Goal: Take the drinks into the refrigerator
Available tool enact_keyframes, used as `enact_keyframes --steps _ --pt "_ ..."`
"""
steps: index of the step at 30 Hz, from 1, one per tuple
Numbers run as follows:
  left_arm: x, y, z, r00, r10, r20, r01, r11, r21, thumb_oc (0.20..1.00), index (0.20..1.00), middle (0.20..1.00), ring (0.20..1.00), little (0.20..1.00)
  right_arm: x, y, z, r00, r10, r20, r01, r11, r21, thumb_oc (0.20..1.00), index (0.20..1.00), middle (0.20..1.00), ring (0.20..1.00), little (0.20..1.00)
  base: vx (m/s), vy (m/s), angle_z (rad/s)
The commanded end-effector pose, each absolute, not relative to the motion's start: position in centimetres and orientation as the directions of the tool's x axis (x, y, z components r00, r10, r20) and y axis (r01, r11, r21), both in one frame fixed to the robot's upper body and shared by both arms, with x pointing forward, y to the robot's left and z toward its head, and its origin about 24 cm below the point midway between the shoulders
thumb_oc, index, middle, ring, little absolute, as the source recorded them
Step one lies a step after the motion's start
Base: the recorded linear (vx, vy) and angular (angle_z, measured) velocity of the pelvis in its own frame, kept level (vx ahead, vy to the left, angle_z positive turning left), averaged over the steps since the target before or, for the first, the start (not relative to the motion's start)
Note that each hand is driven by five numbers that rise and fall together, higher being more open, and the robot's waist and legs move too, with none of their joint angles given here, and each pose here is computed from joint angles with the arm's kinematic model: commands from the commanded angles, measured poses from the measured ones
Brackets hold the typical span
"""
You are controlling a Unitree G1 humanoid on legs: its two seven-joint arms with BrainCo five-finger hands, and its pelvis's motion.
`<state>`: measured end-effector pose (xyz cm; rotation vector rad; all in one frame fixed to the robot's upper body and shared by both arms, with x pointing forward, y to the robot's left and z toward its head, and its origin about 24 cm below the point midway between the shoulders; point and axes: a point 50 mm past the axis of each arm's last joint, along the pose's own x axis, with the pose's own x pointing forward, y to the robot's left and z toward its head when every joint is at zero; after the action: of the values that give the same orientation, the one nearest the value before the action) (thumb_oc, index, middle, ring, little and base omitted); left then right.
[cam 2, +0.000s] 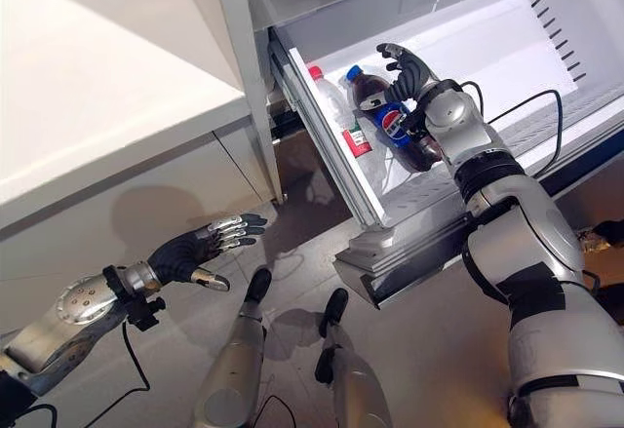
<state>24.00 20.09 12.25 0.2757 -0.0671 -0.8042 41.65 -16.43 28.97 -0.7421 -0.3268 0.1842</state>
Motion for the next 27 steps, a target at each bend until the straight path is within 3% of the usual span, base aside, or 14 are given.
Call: enact_keyframes --steps 1,5,11,21,27 --pt "22.9 19.6 14.3 0.657 -0.753 0.033 0.702 0.627 0.336 1.0 1.0 1.0 1.0 1.0 39.4 -17.7 33.4 0.85 0.325 0.414 -0.001 0.787 -0.616 1.0 1.0 1.0 1.0 1.0 0.0 0.0 0.0" --pt "22.8 20.3 14.4 0.675 -0.737 0.031 0.681 0.639 0.357 1.0 1.0 1.0 1.0 1.0 36.1 -19.6 33.6 0.783 0.428 0.452 -0.027 0.749 -0.662 1.0 1.0 1.0 1.0 1.0 0.0 0.0 0.0" --pt "22.7 20.9 14.2 0.682 -0.731 0.025 0.673 0.64 0.371 1.0 1.0 1.0 1.0 1.0 31.3 -23.4 32.0 0.756 0.454 0.472 -0.027 0.742 -0.67 1.0 1.0 1.0 1.0 1.0 0.0 0.002 -0.02" --pt "21.4 23.2 13.0 0.747 -0.665 0.004 0.62 0.698 0.359 1.0 1.0 1.0 1.0 1.0 23.6 -30.3 25.5 0.846 0.314 0.432 0.0 0.809 -0.588 1.0 1.0 1.0 1.0 1.0 -0.01 0.024 -0.15" --pt "20.8 24.1 12.5 0.78 -0.626 0.018 0.582 0.735 0.347 1.0 1.0 1.0 1.0 1.0 21.5 -31.9 21.3 0.911 0.217 0.351 0.02 0.827 -0.563 1.0 1.0 1.0 1.0 1.0 -0.02 0.037 -0.14"
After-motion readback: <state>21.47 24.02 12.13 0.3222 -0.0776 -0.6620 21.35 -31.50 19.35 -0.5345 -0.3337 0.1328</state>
